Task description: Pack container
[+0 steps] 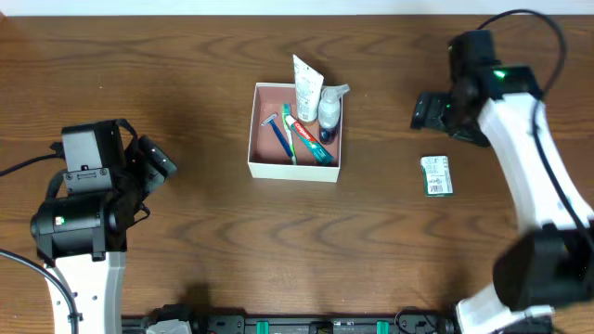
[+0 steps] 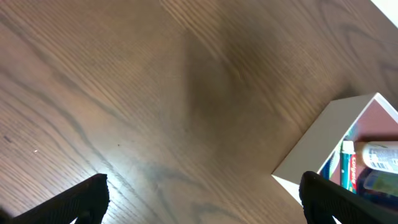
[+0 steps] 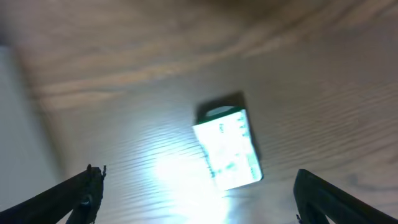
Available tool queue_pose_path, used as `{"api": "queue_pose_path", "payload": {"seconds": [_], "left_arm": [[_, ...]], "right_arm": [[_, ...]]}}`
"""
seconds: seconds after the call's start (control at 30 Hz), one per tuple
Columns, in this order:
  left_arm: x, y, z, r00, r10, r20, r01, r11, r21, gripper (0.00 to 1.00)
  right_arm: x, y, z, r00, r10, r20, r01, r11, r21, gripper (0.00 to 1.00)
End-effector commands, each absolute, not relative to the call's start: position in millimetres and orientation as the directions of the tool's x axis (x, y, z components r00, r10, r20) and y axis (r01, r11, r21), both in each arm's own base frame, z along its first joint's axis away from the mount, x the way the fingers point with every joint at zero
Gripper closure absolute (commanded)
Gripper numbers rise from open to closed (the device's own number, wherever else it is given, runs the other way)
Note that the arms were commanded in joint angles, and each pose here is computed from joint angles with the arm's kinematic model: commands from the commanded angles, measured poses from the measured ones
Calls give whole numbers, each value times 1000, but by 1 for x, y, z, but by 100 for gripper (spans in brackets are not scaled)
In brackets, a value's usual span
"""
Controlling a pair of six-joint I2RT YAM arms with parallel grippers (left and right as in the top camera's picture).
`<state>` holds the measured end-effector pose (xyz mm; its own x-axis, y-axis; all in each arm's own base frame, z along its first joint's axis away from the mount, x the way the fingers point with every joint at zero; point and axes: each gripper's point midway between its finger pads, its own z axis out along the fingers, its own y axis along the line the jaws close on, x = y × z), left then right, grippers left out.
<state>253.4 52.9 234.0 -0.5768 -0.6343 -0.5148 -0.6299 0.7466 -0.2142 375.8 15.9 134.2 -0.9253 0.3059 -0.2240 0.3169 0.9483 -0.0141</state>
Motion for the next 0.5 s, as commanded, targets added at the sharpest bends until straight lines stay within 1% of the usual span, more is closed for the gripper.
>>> {"api": "queue_pose_path", "payload": {"seconds": [0.0, 0.03, 0.1, 0.17, 0.3, 0.4, 0.47], "left_arm": [[252, 58, 232, -584, -623, -521, -637, 749, -182, 2], [252, 58, 232, -584, -623, -521, -637, 749, -182, 2], [252, 58, 232, -584, -623, -521, -637, 749, -182, 2], [252, 58, 232, -584, -623, -521, -637, 749, -182, 2], [252, 58, 232, -584, -623, -521, -637, 749, -182, 2], [252, 58, 232, -584, -623, -521, -637, 749, -182, 2], [252, 58, 232, -584, -623, -521, -637, 749, -182, 2]], "right_arm": [[370, -4, 100, -943, 305, -131, 319, 941, -111, 7], [367, -5, 89, -950, 299, -89, 308, 944, -122, 10], [361, -6, 72, -960, 278, -26, 278, 949, -145, 12], [358, -6, 58, -968, 249, 20, 243, 957, -158, 11], [357, -7, 40, -976, 207, 73, 193, 968, -161, 9], [350, 5, 31, -979, 157, 127, 147, 985, -87, 10], [342, 7, 25, -976, 155, 153, 144, 986, -83, 11]]}}
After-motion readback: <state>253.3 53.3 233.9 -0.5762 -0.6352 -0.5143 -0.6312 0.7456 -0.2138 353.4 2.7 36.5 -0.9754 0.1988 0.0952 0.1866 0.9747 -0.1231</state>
